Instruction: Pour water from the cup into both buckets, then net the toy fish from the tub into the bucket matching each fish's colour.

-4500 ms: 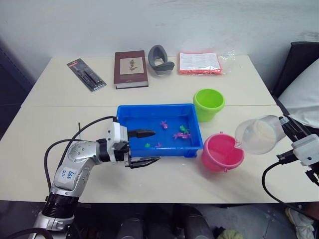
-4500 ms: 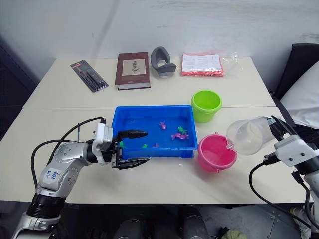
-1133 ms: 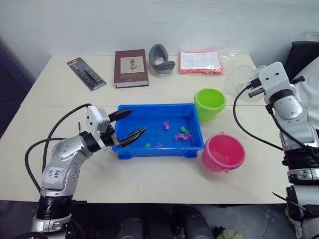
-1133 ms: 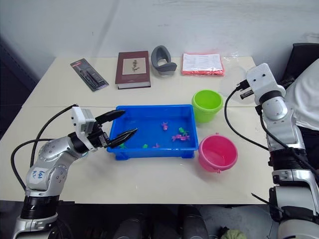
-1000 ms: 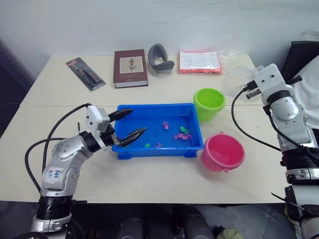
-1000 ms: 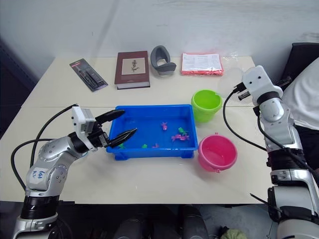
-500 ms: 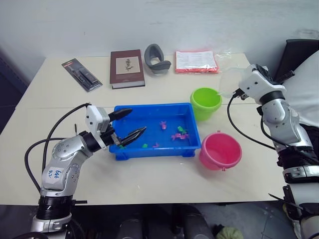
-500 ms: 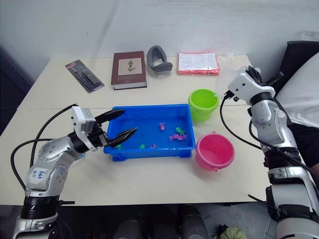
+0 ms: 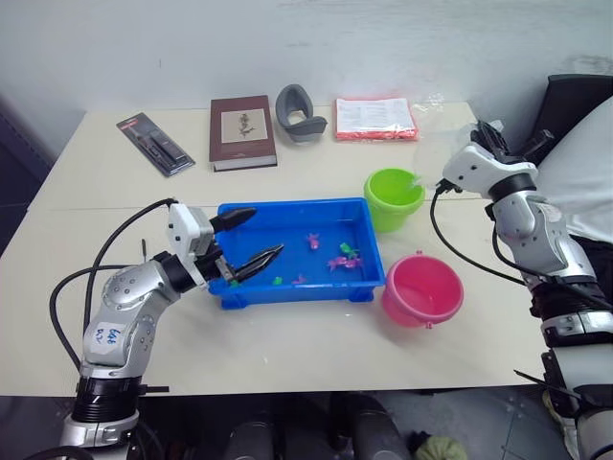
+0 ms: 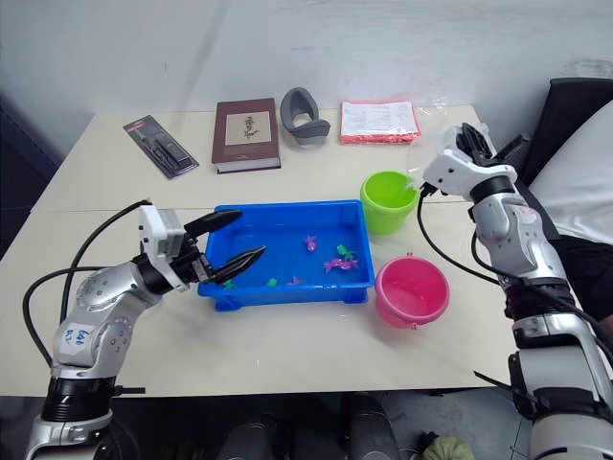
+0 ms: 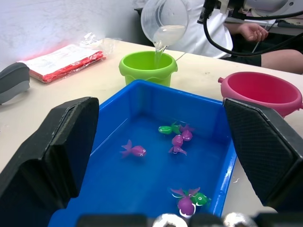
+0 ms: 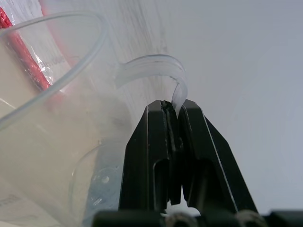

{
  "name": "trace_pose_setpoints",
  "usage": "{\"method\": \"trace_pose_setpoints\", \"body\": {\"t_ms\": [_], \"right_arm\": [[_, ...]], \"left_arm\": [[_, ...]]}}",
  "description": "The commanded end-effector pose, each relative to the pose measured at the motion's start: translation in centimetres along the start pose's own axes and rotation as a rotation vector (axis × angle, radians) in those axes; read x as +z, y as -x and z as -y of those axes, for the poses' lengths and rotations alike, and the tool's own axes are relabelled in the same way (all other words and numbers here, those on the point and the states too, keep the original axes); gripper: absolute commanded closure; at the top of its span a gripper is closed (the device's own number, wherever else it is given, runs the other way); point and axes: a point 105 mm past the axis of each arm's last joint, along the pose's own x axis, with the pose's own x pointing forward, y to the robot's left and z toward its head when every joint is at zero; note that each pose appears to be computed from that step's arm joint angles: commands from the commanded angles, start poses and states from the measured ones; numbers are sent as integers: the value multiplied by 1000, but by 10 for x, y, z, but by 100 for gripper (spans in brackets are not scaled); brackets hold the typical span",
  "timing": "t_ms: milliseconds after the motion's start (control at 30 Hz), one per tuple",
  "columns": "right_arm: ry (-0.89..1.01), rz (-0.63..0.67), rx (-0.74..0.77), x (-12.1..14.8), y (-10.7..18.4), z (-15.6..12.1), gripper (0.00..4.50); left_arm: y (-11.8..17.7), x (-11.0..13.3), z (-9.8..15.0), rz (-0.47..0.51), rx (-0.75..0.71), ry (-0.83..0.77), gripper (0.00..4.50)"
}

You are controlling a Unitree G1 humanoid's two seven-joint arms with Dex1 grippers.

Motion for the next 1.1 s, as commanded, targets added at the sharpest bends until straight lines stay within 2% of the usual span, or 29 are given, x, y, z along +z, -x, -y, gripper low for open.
{"method": "trace_pose_setpoints", "body": {"t_ms": [33, 367, 433, 733, 933, 1100], "right_arm": [[32, 41, -78, 7, -6, 23, 445], [88, 98, -92, 17, -10, 23, 445], [112, 114, -90, 19, -10, 22, 445], [123, 104, -108, 13, -6, 14, 445], [-10, 72, -136, 11, -2, 14, 445], [-256, -24, -124, -3, 1, 15, 445]], "left_arm": [[-1, 10, 2, 32, -4, -42, 0], [-1, 10, 2, 33, -3, -44, 0], [0, 13, 3, 63, -2, -31, 0], [-1, 15, 3, 73, -7, -34, 0], [-1, 13, 3, 71, -12, -29, 0], [-3, 13, 2, 73, -11, -25, 0]]}}
